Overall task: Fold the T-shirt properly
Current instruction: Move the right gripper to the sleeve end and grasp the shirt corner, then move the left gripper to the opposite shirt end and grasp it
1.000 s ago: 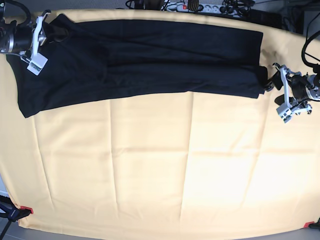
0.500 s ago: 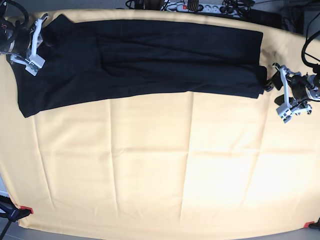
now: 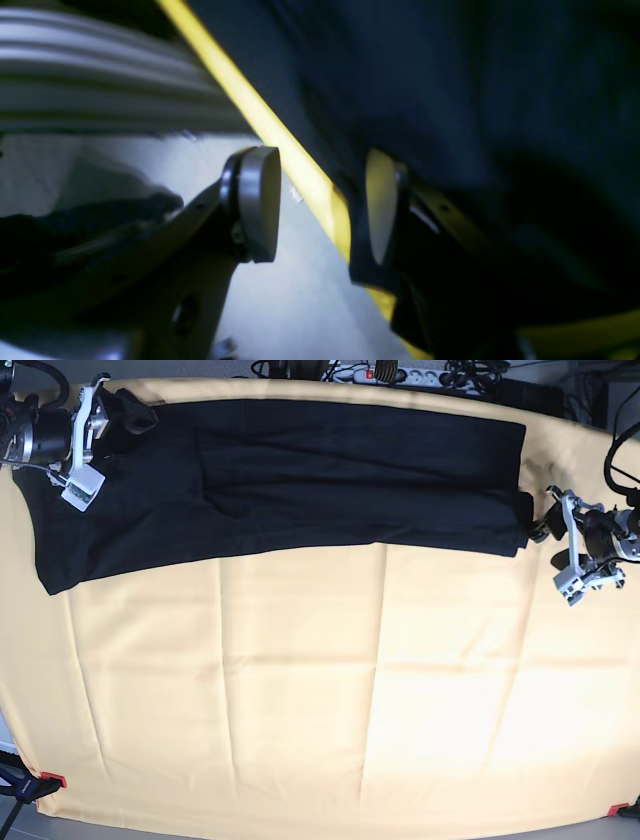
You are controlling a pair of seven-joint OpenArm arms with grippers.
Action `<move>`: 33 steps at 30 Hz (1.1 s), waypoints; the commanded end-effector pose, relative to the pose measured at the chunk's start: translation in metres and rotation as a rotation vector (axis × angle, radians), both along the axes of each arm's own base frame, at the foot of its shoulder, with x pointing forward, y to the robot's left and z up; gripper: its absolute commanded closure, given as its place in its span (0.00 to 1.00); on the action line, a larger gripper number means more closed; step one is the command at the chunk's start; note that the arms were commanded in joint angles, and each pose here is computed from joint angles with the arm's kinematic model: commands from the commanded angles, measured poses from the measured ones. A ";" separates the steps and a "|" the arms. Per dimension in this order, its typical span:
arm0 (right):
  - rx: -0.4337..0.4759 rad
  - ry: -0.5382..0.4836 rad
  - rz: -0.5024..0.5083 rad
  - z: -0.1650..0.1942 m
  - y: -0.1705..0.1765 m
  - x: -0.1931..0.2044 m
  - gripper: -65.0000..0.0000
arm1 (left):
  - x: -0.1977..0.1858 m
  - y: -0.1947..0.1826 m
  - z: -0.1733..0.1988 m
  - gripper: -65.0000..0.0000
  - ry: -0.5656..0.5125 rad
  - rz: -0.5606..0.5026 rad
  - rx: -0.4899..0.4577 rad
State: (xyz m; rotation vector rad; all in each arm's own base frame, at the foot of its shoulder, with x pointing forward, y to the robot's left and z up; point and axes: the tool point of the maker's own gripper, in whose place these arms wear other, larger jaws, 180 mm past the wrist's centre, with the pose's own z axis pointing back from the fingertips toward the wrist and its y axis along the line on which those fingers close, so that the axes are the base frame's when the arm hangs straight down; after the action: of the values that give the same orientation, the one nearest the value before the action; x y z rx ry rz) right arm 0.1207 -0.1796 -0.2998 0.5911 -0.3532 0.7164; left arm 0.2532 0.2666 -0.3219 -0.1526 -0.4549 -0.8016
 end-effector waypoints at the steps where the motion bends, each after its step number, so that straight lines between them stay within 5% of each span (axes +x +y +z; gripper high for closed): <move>1: -0.007 -0.050 0.017 0.013 0.000 0.007 0.53 | 0.009 0.006 0.013 0.43 -0.035 0.000 0.017; 5: -0.045 -0.160 0.024 0.034 -0.002 0.018 0.56 | 0.009 0.006 0.013 0.43 -0.035 0.000 0.017; 7: -0.018 -0.201 -0.016 0.040 -0.001 0.025 0.71 | 0.009 0.006 0.013 0.43 -0.036 0.000 0.017; 9: -0.036 -0.270 -0.095 0.037 -0.006 0.038 0.97 | 0.009 0.006 0.013 0.43 -0.036 0.000 0.015; 10: -0.034 -0.299 -0.139 0.034 -0.007 0.044 1.00 | 0.009 0.005 0.014 0.43 -0.036 0.000 0.011; 14: -0.034 -0.345 -0.316 0.013 -0.025 0.060 1.00 | 0.010 -0.004 0.018 0.43 -0.044 0.001 -0.048; 17: -0.100 -0.309 -0.405 -0.013 -0.053 0.065 1.00 | 0.015 -0.005 0.022 0.43 -0.058 -0.001 -0.054; 23: -0.068 -0.210 -0.558 -0.049 -0.086 0.073 1.00 | 0.035 -0.007 0.042 0.43 -0.122 0.023 -0.078; 33: -0.060 -0.145 -0.615 -0.068 -0.098 0.066 1.00 | 0.067 0.002 0.069 0.43 -0.236 0.150 -0.094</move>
State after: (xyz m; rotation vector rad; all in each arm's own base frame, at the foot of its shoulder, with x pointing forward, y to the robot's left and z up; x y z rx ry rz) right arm 0.1833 -0.2721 -0.3748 0.3593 -0.5961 0.1592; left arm 0.3129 0.2648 -0.2699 -0.1306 -0.6764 -0.6384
